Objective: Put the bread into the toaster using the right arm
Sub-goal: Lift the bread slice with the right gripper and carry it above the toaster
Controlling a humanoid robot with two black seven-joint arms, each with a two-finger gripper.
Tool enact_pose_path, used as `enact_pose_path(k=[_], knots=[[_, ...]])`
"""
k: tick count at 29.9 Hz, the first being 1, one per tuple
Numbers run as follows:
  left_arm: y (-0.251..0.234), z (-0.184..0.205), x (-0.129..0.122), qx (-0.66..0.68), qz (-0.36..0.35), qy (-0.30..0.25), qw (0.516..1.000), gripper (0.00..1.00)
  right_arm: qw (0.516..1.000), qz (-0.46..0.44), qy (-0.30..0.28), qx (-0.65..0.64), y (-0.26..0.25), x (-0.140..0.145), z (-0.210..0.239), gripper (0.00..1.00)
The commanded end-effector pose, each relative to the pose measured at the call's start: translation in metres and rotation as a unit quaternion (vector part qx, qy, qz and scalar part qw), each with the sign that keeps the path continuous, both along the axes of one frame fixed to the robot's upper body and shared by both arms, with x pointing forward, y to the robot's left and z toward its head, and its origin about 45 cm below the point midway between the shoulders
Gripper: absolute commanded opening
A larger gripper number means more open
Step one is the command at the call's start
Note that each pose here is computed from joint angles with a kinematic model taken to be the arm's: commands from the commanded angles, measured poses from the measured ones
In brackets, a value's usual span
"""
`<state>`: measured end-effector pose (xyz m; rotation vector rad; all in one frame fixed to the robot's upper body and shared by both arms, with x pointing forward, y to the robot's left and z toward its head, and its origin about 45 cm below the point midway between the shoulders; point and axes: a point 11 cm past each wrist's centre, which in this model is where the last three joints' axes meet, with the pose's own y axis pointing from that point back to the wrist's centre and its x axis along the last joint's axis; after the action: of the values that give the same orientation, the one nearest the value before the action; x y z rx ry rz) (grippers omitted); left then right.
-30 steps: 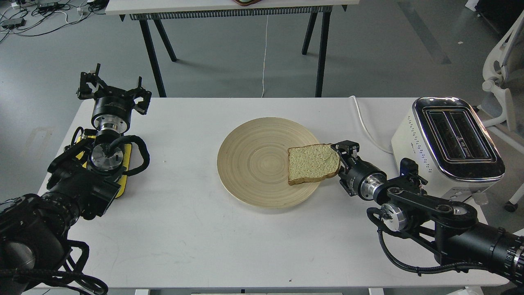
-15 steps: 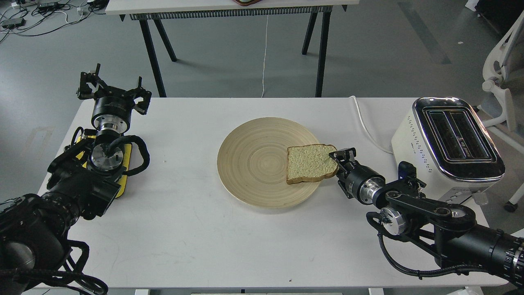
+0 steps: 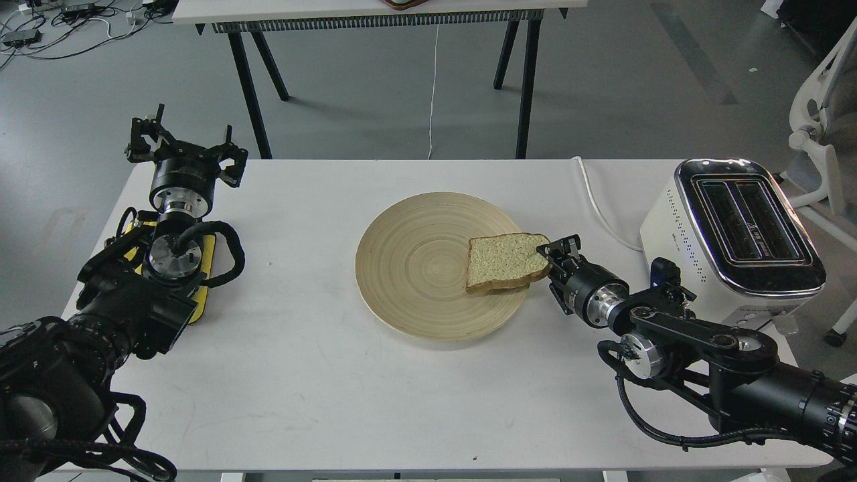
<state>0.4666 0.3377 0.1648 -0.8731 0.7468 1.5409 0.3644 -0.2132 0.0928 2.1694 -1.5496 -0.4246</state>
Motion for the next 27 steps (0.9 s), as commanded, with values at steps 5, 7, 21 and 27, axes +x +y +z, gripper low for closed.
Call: enact_pose_path(k=[5,7,21,27], knots=[[0.0,0.0,0.0,0.0,0.0,0.0,1.0,1.0,1.0,0.012,-0.027,0.007,0.01,0.016,0.022,0.18],[0.0,0.0,0.0,0.0,0.0,0.0,1.0,1.0,0.999,0.015,-0.034,0.008,0.012,0.02,0.028,0.18],[0.0,0.0,0.0,0.0,0.0,0.0,1.0,1.0,0.991,0.019,-0.132,0.004,-0.025,0.055,0.141,0.16],[0.0,0.0,0.0,0.0,0.0,0.0,1.0,1.0,0.981,0.003,-0.188,-0.049,-0.082,0.056,0.202,0.16]])
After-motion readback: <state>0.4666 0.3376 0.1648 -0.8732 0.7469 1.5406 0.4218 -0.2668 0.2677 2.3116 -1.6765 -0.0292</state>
